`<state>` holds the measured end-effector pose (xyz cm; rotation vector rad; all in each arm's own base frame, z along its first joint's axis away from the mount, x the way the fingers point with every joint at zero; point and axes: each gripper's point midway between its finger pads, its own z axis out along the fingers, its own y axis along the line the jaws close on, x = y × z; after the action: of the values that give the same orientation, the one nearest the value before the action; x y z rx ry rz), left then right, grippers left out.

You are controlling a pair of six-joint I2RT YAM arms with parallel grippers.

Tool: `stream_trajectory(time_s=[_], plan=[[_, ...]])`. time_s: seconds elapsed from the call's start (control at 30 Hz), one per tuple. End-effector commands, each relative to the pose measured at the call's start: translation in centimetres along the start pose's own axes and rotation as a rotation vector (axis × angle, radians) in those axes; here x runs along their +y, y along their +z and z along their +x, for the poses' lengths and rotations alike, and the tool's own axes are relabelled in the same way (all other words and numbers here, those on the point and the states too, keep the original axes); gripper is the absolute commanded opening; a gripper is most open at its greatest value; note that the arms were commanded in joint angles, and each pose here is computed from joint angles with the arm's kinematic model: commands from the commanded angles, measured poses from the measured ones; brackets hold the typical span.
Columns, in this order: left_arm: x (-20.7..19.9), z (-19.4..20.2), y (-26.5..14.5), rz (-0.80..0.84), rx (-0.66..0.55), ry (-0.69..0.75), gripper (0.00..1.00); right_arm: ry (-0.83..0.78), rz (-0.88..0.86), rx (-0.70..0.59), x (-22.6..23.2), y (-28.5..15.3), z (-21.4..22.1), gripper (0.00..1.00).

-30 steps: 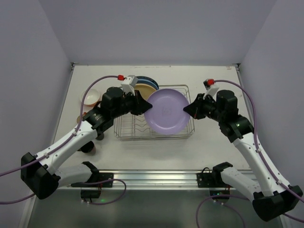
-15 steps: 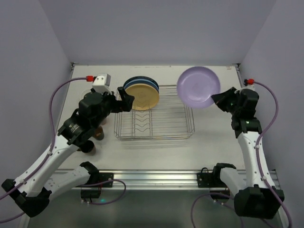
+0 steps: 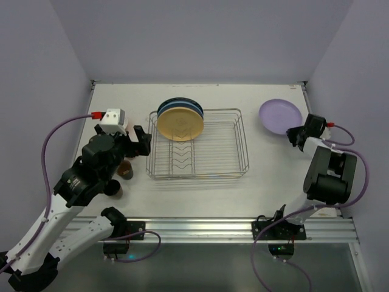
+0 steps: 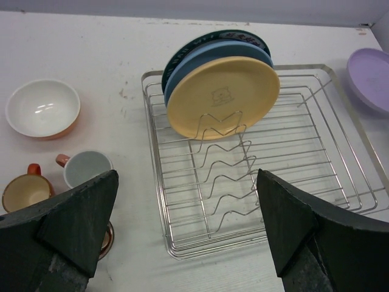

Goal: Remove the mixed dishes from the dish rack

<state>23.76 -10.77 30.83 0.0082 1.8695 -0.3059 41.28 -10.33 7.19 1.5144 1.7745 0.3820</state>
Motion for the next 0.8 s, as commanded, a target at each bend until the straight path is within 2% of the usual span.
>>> stream_trajectory(time_s=[0.0, 0.1, 0.33, 0.37, 0.47, 0.53, 0.67, 0.7, 0.77], plan=[[1.5, -0.4, -0.3, -0.06, -0.031, 0.046, 1.0, 0.043, -0.108, -0.064, 4.0, 1.2, -2.1, 0.0], [1.5, -0.2, -0.1, -0.057, -0.034, 0.042, 1.0, 0.087, -0.093, -0.028, 3.0, 2.0, -1.2, 0.02], [0.7, 0.5, 0.7, -0.037, 0.003, 0.035, 1.0, 0.044, 0.018, 0.072, 2.3, 3.0, 0.1, 0.23], [0.7, 0.5, 0.8, -0.036, 0.005, 0.034, 1.0, 0.045, 0.024, 0.069, 2.2, 2.8, 0.0, 0.37], [-0.1, 0.1, 1.3, -0.018, 0.015, 0.029, 1.0, 0.026, 0.042, 0.064, 2.2, 1.6, -0.3, 0.56], [-0.7, -0.7, 1.6, -0.01, 0.009, 0.003, 1.0, 0.006, 0.025, 0.073, 2.4, 0.4, -0.2, 0.61], [-2.0, -1.2, 3.6, -0.023, 0.027, -0.08, 1.0, -0.058, -0.031, 0.038, 4.3, -3.7, -1.4, 0.8], [-2.7, -1.5, 3.9, -0.013, 0.022, -0.129, 1.0, -0.094, -0.047, 0.011, 4.8, -5.7, -2.1, 0.99], [-4.2, -2.1, 4.8, 0.031, 0.035, -0.15, 1.0, -0.13, -0.125, -0.022, 6.4, -9.4, -2.7, 0.99]])
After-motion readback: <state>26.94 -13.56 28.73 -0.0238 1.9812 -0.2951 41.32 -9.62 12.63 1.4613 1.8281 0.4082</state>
